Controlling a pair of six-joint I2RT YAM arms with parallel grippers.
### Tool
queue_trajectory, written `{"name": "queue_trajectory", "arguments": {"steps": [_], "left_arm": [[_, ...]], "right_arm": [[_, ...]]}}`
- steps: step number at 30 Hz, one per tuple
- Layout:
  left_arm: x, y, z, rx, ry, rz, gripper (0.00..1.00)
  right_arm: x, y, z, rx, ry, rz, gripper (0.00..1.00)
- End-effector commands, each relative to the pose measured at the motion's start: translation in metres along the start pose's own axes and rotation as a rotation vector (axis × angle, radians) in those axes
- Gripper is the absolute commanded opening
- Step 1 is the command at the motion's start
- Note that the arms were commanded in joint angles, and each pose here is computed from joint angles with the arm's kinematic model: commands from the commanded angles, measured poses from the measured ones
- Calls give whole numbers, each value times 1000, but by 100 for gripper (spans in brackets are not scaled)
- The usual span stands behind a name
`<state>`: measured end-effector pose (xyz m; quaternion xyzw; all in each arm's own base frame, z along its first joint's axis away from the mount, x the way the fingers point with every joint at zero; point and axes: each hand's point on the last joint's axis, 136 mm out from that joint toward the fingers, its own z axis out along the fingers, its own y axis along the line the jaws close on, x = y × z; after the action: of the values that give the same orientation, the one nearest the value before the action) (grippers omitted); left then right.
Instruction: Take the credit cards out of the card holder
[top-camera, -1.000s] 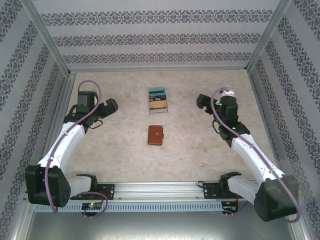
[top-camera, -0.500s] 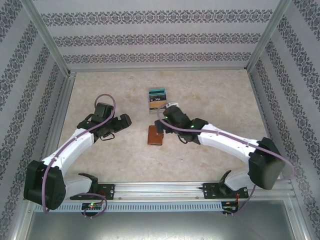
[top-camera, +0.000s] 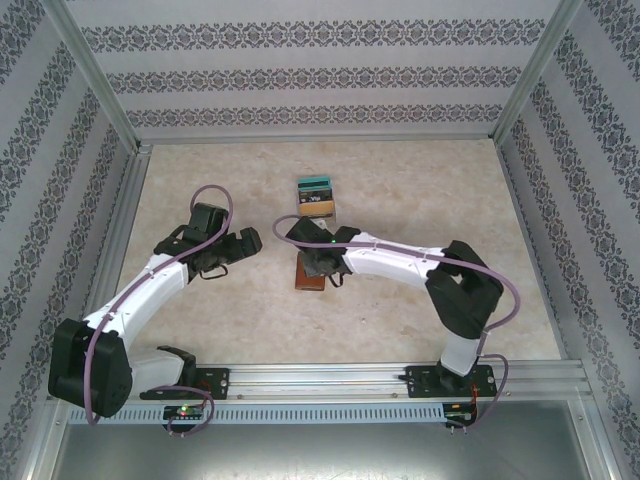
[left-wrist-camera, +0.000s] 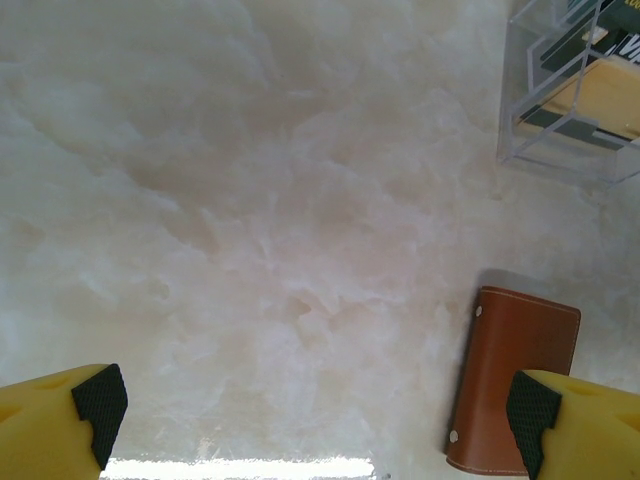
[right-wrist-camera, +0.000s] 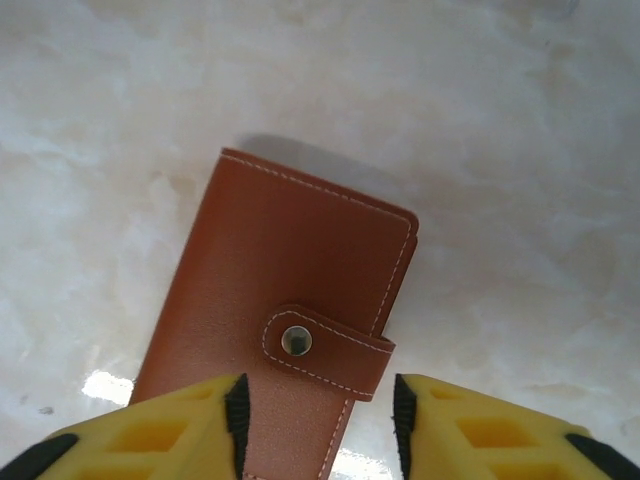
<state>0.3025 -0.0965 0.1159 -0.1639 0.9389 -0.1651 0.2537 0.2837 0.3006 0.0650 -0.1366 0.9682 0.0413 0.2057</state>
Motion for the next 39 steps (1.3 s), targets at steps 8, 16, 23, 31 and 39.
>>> {"name": "queue_trajectory", "arguments": {"steps": [8,16,23,31,39], "left_arm": [[7,3,6,6,30,-18,99],[10,5,7,3,43,-22,99],[14,-5,11,53,74,-27,99],[27,-42,22,264,173,-95,73],[38,-67,44,421,276,-252,0]], "right_arm": [[9,12,19,24,96,-56,41],[18,13,37,30,142,-72,42],[19,8,40,35,145,-75,12],[10,13,25,-22,83,-72,0],[-7,25,6,-131,-16,-72,0]]}}
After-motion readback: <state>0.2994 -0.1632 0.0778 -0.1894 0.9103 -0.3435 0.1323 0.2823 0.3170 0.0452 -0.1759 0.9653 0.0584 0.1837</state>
